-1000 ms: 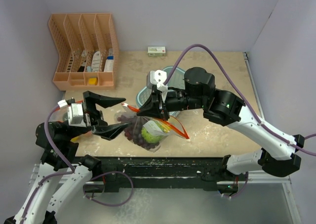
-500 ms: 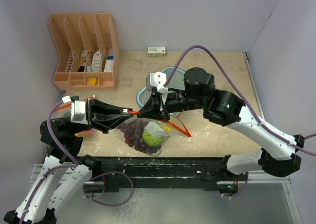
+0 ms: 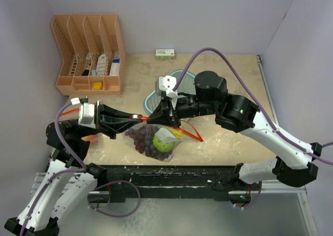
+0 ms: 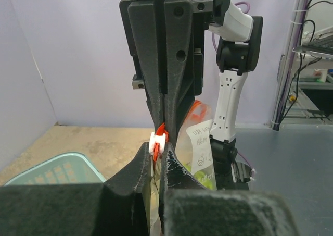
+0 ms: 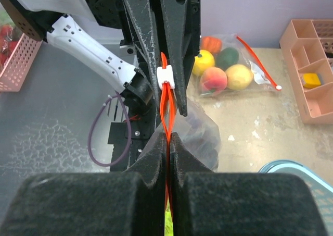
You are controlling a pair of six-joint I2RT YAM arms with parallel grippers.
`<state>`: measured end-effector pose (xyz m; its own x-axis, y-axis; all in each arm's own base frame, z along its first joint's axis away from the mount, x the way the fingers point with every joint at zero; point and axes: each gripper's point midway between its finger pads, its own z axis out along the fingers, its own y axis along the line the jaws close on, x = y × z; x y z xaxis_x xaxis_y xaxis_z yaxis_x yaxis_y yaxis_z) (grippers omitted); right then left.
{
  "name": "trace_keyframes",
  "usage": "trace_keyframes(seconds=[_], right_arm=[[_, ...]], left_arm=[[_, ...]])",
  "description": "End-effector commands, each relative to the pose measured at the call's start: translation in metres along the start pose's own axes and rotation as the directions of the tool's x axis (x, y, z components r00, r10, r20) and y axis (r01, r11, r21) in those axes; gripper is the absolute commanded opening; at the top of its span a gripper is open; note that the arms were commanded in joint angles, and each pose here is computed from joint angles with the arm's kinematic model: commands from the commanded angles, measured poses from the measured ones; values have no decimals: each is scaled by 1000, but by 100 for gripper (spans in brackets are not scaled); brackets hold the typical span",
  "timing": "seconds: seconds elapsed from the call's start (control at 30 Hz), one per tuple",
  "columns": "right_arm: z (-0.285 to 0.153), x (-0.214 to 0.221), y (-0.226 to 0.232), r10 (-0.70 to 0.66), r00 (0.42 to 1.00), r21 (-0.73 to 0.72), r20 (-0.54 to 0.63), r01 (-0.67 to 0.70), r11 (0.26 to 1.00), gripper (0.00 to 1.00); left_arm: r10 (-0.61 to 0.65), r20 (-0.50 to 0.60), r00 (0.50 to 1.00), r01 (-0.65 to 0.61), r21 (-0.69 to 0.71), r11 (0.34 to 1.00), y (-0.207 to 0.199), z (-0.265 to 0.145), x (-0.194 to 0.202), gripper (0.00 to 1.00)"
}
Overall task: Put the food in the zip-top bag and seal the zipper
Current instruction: Zip the zipper food storage bag at the center of the board.
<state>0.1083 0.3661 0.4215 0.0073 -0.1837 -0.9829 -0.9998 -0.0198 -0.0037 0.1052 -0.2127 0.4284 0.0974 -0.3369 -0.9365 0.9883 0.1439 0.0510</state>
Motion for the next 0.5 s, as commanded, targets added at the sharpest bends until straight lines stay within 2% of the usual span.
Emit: trace_keyframes(seconds=[0.0, 0.07, 0.2, 0.47], right_arm=[[-16, -47, 5, -91, 985, 20, 149, 89, 996, 0], [-16, -47, 5, -90, 985, 20, 150, 88, 996, 0], [-16, -47, 5, -87, 986, 19, 145, 85, 996, 0], [-19, -52, 5, -97, 983, 22, 154, 94, 995, 0]], left_arm=[[-51, -65, 997, 55, 63, 997, -1, 7, 7, 0], [-47, -64, 997, 51, 62, 997, 0, 7, 7, 5], [-32, -60, 998, 36, 66, 997, -2, 6, 5, 8], [-26, -74, 997, 33, 97, 995, -11, 2, 9, 33]])
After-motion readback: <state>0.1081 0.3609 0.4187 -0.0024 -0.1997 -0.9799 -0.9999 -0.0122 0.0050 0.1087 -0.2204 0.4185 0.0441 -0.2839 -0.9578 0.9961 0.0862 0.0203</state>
